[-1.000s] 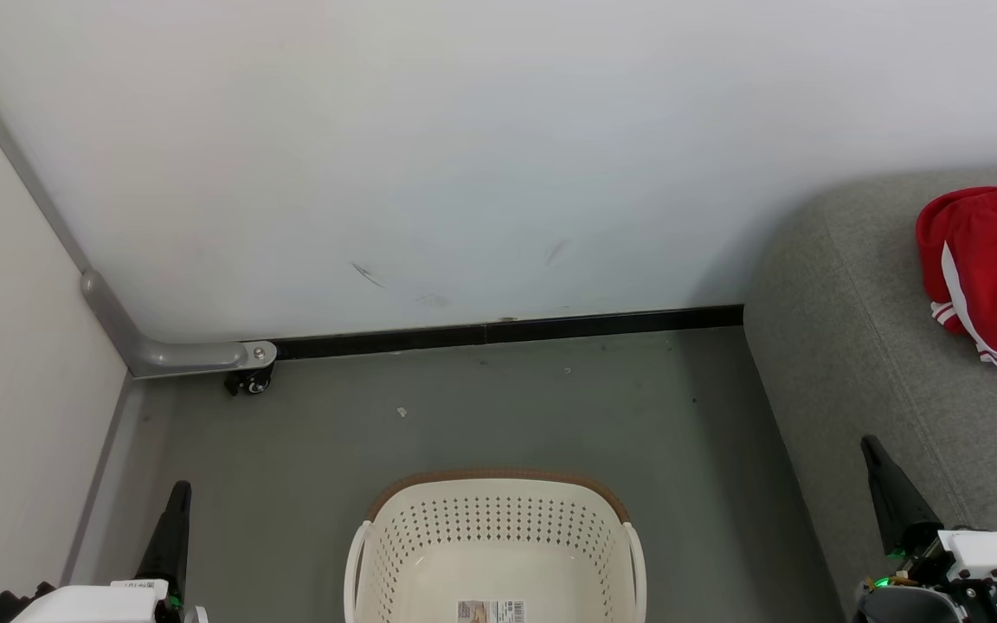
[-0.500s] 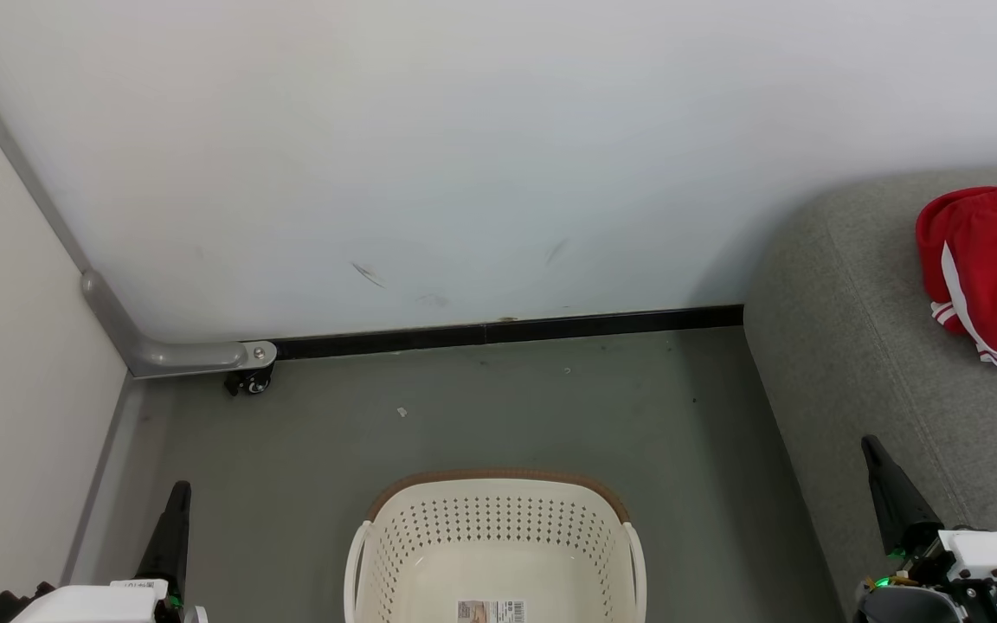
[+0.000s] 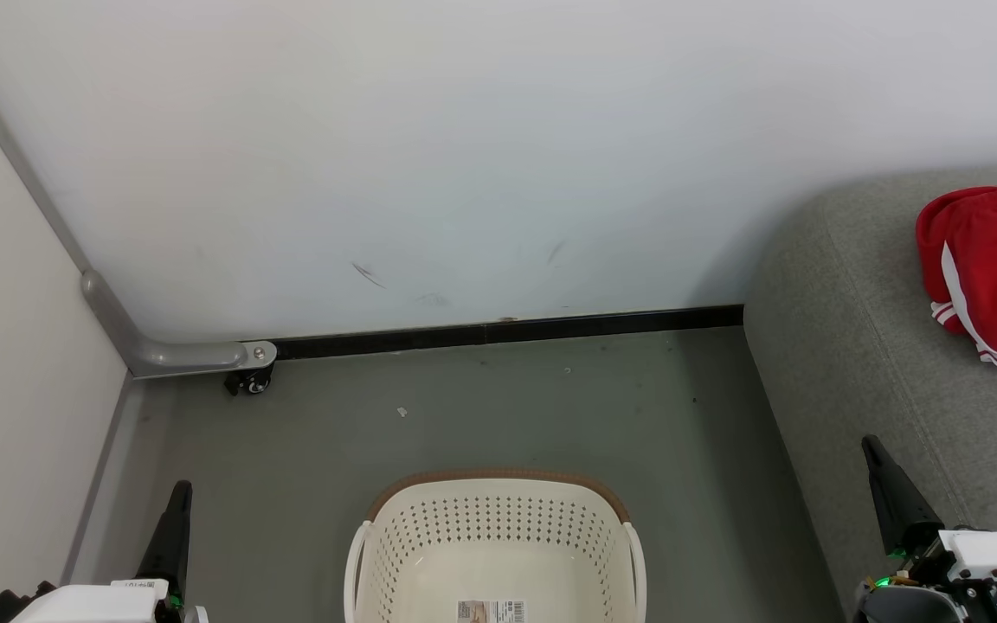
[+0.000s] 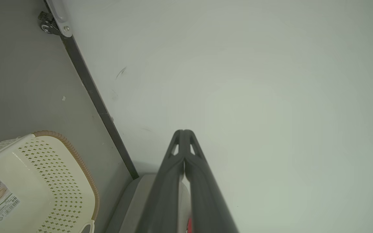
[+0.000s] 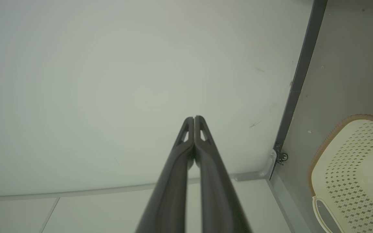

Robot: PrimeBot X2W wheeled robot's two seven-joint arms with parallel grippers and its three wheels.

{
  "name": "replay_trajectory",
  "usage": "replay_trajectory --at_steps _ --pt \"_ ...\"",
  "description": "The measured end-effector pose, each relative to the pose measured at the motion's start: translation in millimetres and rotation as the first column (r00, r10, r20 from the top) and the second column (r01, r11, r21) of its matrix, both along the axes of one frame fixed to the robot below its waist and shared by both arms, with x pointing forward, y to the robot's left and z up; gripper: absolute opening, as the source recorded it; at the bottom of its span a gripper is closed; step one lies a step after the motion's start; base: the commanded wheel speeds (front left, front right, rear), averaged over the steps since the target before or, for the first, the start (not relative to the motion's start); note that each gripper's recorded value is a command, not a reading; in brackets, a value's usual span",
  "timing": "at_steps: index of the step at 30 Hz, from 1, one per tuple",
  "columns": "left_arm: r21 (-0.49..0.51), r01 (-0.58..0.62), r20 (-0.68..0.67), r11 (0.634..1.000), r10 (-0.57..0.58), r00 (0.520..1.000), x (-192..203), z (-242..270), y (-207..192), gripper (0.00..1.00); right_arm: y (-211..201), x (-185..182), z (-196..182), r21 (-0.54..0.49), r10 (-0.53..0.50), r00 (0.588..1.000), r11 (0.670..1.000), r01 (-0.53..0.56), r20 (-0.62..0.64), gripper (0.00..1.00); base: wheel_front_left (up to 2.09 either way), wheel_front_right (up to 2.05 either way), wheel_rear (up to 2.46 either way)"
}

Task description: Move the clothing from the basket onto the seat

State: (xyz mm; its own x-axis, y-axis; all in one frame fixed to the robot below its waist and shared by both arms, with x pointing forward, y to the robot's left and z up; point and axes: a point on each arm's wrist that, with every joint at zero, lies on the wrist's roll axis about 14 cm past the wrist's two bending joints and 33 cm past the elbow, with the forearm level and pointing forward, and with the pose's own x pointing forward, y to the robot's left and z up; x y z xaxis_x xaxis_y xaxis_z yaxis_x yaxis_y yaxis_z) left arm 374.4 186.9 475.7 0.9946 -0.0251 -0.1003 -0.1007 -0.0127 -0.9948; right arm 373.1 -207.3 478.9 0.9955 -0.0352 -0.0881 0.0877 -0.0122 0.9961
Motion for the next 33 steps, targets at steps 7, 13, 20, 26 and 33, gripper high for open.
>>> replay_trajectory --at_steps 7,13,20,26,33 --pt "0.000 0.000 0.000 1.000 0.000 1.000 0.0 0.0 0.0 0.00 -0.1 0.0 0.0 0.000 0.000 1.000 1.000 0.000 0.000 0.00 0.00 0.00 0.00" --pt "0.000 0.000 0.000 1.000 0.000 1.000 0.1 0.1 0.0 0.00 -0.1 0.0 0.0 0.000 -0.001 1.000 1.000 0.001 0.000 0.00 0.00 0.00 0.00" --pt "-0.001 0.000 0.000 1.000 0.000 1.000 0.1 0.1 0.0 0.00 0.1 0.0 0.0 0.001 0.001 1.000 1.000 -0.001 0.000 0.00 0.00 0.00 0.00" --pt "0.000 0.000 0.001 1.000 0.000 1.000 0.1 0.2 0.0 0.00 0.2 0.0 0.1 0.001 0.002 1.000 1.000 -0.002 0.000 0.00 0.00 0.00 0.00" --pt "0.000 -0.001 0.006 1.000 0.001 1.000 0.2 1.0 0.1 0.00 0.2 0.0 0.0 0.001 0.002 1.000 1.000 -0.002 0.000 0.00 0.00 0.00 0.00"
